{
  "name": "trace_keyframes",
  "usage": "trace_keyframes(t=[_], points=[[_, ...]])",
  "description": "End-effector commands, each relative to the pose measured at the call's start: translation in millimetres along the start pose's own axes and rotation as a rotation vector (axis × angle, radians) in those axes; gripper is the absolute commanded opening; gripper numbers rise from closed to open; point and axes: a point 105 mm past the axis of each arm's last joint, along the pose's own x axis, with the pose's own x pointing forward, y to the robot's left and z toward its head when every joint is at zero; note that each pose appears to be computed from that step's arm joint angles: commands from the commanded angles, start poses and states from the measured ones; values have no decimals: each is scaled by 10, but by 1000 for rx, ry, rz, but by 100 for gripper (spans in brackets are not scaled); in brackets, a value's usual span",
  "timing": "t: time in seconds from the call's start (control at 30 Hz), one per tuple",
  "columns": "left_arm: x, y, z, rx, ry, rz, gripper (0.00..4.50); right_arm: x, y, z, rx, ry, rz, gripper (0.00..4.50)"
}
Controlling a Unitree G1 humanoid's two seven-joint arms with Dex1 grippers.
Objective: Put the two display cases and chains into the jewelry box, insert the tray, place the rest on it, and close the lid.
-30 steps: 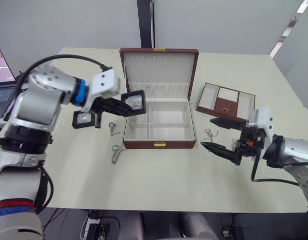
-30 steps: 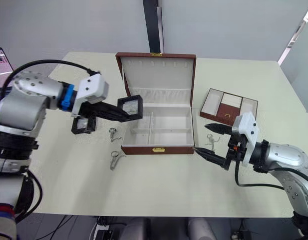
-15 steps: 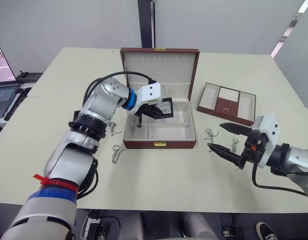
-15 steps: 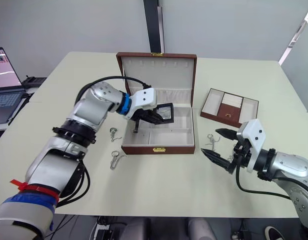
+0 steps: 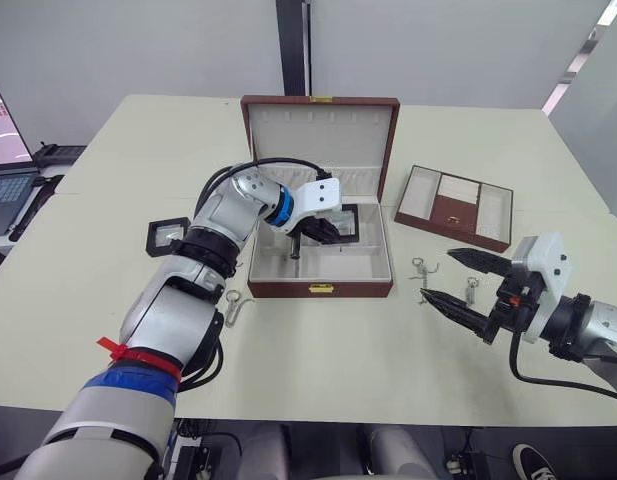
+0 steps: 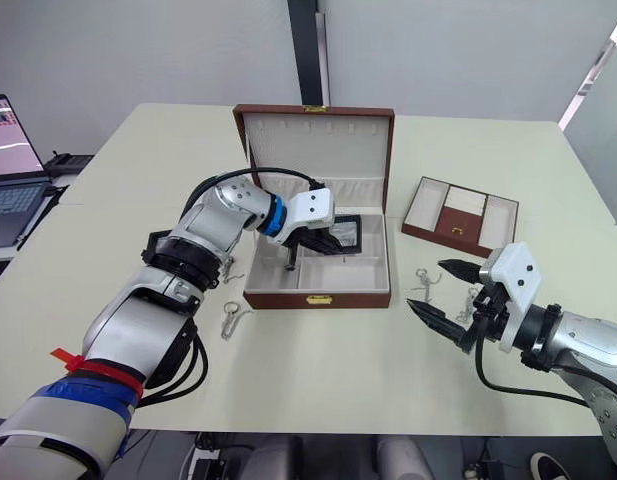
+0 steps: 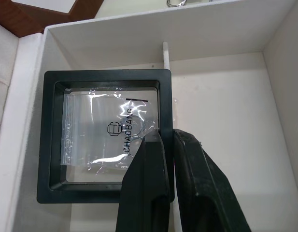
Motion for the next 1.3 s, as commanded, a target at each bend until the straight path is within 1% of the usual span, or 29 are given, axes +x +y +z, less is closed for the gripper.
trace_keyframes(t=[0.03,0.37,0.5,0.63,0.8,0.97,1.0,1.07,1.13,1.17,1.27,1.3], points=[[-23,48,60,37,-6,23,2,-34,30,98,-38,-20,1,450],[-30,81,27,24,-7,41,2,-32,11,112,-37,-28,-13,450],[-46,137,16,21,-5,79,2,-28,-6,114,-35,-32,-20,450],[-75,154,24,27,-15,86,121,-29,-5,117,-36,-32,-16,450],[-129,202,190,18,-96,97,281,-22,-59,123,-39,-34,-20,450],[-260,187,396,-11,-228,60,436,-63,-113,137,-53,-42,-28,450],[-318,180,457,-18,-265,46,446,-67,-141,144,-56,-44,-30,450],[-462,118,554,-26,-341,-1,446,-85,-182,146,-58,-49,-31,450],[-603,47,587,-27,-386,-28,446,-120,-222,116,-62,-37,-39,450],[-652,33,583,-24,-392,-17,446,-141,-244,104,-63,-33,-45,450],[-1033,-56,598,-64,-470,41,446,-236,-407,56,-47,-20,-78,450],[-1158,-114,547,-89,-477,61,446,-267,-461,28,-40,-13,-87,450]])
